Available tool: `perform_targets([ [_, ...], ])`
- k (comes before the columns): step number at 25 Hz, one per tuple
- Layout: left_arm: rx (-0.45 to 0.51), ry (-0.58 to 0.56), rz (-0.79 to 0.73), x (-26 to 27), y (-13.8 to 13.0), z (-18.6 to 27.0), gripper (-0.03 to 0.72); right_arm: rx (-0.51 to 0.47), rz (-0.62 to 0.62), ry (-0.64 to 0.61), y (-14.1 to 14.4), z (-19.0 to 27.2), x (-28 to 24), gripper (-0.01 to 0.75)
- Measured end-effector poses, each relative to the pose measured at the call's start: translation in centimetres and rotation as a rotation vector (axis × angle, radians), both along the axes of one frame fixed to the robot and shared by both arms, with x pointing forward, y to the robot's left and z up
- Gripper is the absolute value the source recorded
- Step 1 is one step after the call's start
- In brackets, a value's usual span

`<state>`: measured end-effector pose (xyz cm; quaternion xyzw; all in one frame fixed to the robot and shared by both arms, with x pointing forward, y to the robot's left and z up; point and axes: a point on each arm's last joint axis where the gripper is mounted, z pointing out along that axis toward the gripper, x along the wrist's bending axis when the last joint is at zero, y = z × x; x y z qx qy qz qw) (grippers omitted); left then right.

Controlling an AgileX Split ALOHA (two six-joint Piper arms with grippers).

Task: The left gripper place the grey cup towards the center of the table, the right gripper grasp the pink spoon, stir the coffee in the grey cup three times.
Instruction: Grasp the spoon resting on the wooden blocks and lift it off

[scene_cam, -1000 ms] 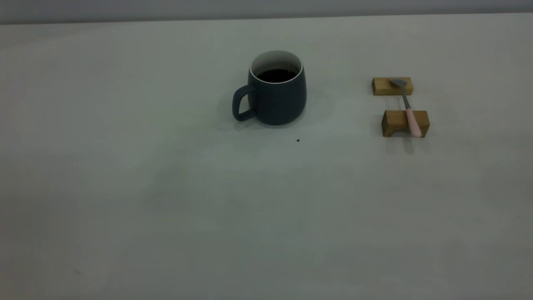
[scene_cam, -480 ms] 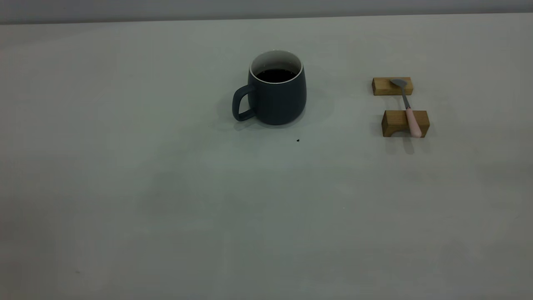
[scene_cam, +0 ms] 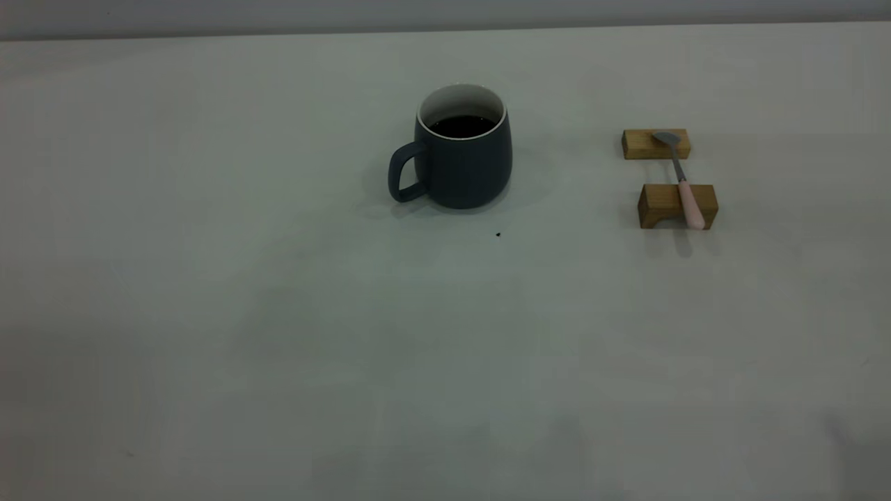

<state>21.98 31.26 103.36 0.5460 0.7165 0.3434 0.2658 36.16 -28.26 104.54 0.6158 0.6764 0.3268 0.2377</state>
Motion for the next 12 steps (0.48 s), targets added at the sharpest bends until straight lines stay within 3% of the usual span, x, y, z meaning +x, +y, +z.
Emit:
perform_targets([
  [12,0.000,0.000,0.000,0.0,0.0,0.0,0.567,0.006,0.103,0.414,1.3,-5.8,14.1,0.608],
])
